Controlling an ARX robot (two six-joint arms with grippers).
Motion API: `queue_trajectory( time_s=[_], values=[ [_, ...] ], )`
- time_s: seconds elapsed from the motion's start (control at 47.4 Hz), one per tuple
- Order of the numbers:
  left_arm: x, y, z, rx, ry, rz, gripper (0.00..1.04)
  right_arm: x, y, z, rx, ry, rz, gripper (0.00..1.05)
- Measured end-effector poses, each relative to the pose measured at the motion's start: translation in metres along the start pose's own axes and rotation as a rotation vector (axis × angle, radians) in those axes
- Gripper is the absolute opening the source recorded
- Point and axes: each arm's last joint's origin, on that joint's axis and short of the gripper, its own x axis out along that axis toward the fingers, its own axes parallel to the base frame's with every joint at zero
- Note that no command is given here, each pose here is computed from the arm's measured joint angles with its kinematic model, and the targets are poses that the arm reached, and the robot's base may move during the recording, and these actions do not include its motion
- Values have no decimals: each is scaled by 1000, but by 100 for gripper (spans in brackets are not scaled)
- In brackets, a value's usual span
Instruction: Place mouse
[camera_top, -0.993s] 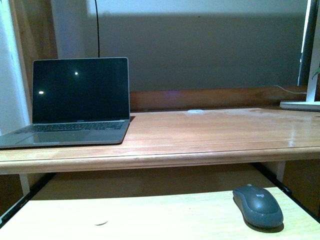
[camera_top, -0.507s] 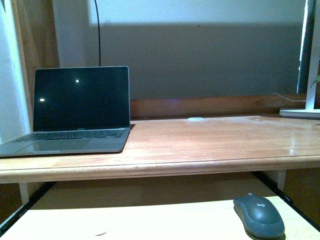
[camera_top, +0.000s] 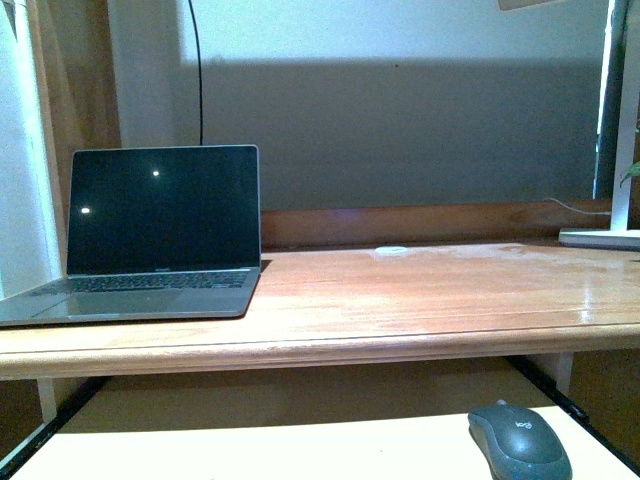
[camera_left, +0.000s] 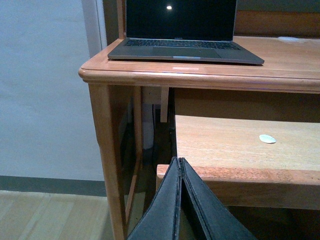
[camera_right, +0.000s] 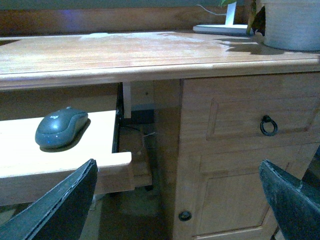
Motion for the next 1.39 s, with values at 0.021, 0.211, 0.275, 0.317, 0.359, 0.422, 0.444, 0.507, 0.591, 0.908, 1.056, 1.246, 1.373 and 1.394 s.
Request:
queue_trajectory(
  time_s=[0.021, 0.211, 0.275, 0.317, 0.359, 0.422, 0.444, 0.507, 0.591, 0.908, 1.056, 1.246, 1.373, 1.394],
  values=[
    [0, 0, -2, 0, 0, 0, 3, 0, 0, 0, 0, 0, 0, 97],
    [0, 0, -8, 0, 5, 0, 3, 0, 0, 0, 0, 0, 0, 97],
    [0, 0, -8, 0, 5, 0, 3, 0, 0, 0, 0, 0, 0, 97],
    [0, 0, -8, 0, 5, 0, 3, 0, 0, 0, 0, 0, 0, 97],
    [0, 0, -8, 0, 5, 0, 3, 0, 0, 0, 0, 0, 0, 97],
    [0, 0, -8, 0, 5, 0, 3, 0, 0, 0, 0, 0, 0, 97],
    [0, 0, -8, 0, 5, 0, 3, 0, 0, 0, 0, 0, 0, 97],
    [0, 0, -8, 0, 5, 0, 12, 1, 0, -2, 10, 27, -22, 97],
    [0, 0, -8, 0, 5, 0, 28, 4, 3, -1, 30, 130, -138, 97],
    [0, 0, -8, 0, 5, -1, 85, 52, 30, 51, 68, 86, -19, 97],
    [0, 0, -8, 2, 5, -1, 97, 74, 61, 62, 41, 120, 82, 97],
    [0, 0, -8, 2, 4, -1, 97, 97, 106, 68, -44, 137, 197, 97],
    [0, 0, -8, 2, 4, -1, 97, 110, 129, 65, -102, 158, 266, 97],
    [0, 0, -8, 2, 4, -1, 97, 112, 132, 64, -111, 162, 273, 97]
  ],
)
